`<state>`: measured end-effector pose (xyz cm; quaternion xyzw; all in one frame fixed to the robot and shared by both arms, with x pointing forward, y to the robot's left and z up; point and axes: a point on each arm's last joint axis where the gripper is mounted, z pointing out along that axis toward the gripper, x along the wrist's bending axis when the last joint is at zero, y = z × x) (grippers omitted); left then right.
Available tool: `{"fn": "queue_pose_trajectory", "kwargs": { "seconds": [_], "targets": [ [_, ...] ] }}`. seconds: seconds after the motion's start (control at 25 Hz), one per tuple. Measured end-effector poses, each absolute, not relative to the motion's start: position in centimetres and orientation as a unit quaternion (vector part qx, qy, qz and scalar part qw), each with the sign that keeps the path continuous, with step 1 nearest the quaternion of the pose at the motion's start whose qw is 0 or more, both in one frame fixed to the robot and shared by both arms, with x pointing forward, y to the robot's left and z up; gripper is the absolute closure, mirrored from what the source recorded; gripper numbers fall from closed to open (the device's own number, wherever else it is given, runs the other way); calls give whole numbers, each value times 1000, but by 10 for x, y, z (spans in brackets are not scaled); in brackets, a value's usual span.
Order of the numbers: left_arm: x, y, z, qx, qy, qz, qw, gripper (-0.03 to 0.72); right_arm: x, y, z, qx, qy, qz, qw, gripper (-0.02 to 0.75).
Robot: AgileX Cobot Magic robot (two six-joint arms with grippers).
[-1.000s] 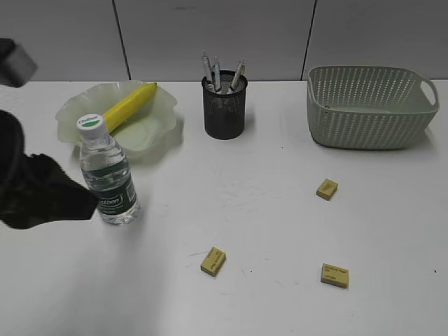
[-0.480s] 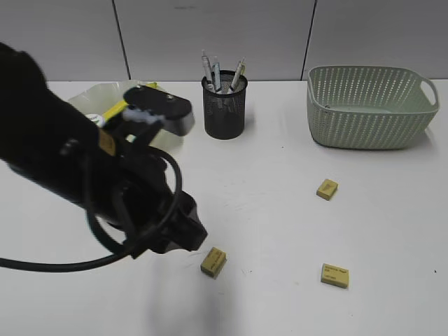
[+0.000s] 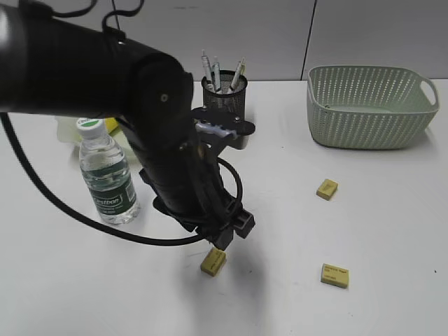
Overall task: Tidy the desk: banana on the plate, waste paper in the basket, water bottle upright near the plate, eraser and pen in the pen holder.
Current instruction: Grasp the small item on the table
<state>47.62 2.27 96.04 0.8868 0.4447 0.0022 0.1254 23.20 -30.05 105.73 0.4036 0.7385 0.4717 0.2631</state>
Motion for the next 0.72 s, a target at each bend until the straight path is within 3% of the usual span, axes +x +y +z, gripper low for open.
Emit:
{"fn": "queue_pose_trajectory", "kwargs": {
  "seconds": [0.24,0.72],
  "targets": [
    [491,7,946,890,449,-4,83,213,232,-301,1057,404,739,472,263,325],
    [496,4,914,896,442,-5,31,208,232,-301,1057,404,739,472,263,324]
  ]
}}
